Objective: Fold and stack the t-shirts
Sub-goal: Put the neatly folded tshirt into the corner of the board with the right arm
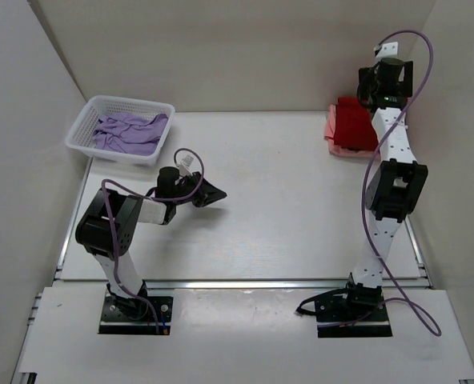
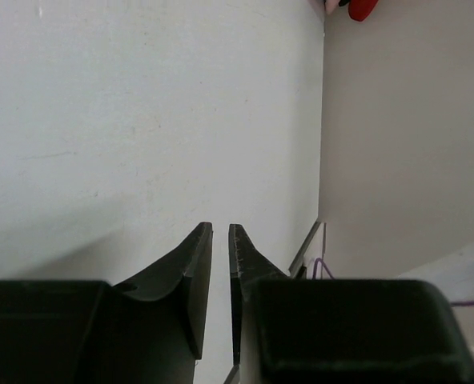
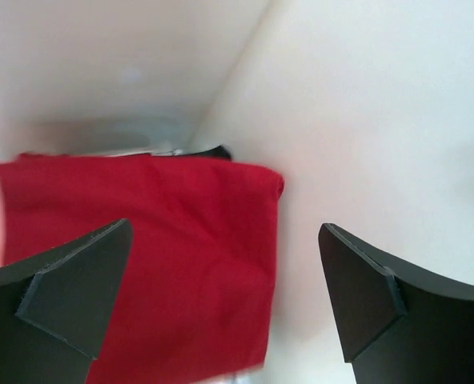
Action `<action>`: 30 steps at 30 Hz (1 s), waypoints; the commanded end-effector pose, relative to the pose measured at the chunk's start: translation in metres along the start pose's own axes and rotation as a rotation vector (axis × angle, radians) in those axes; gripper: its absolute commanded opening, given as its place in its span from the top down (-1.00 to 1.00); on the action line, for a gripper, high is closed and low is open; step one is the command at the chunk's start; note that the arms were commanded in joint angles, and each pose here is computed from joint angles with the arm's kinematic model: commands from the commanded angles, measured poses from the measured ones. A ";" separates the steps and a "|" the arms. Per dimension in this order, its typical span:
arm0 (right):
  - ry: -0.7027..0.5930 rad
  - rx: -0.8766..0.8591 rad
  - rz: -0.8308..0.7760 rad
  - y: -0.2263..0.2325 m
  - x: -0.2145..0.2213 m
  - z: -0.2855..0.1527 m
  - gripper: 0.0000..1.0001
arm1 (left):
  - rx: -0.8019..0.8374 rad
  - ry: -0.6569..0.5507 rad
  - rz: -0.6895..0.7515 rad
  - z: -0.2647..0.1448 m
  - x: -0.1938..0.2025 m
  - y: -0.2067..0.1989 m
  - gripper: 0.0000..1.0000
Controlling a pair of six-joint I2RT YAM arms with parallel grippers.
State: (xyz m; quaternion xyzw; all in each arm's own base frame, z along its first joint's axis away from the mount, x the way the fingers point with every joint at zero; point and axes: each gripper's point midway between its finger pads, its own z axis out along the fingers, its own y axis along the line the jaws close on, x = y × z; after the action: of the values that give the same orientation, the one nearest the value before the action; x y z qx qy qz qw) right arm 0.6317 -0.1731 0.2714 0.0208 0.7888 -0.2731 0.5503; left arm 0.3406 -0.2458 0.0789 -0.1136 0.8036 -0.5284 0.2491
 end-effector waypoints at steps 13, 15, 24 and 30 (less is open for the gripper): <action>0.362 -0.515 0.140 0.146 0.104 -0.311 -0.98 | -0.371 0.036 0.195 -0.036 -0.032 -0.009 0.30; 0.394 -0.525 0.145 0.142 0.115 -0.320 -0.98 | -0.328 -0.045 0.134 -0.031 -0.052 -0.025 -0.95; 0.408 -0.429 0.234 0.104 0.120 -0.297 -0.98 | -0.244 -0.143 0.145 -0.032 -0.073 -0.072 -0.97; 0.430 -0.452 0.206 0.114 0.133 -0.300 -0.98 | -0.499 -0.193 0.240 -0.067 -0.065 -0.033 -0.97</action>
State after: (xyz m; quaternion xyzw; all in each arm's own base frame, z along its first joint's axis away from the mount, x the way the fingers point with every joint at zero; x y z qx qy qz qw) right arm 0.3612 0.0183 0.1738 0.0390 0.9270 -0.0306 0.3717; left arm 0.3696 -0.2042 0.1539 -0.1226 0.8699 -0.3489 0.3263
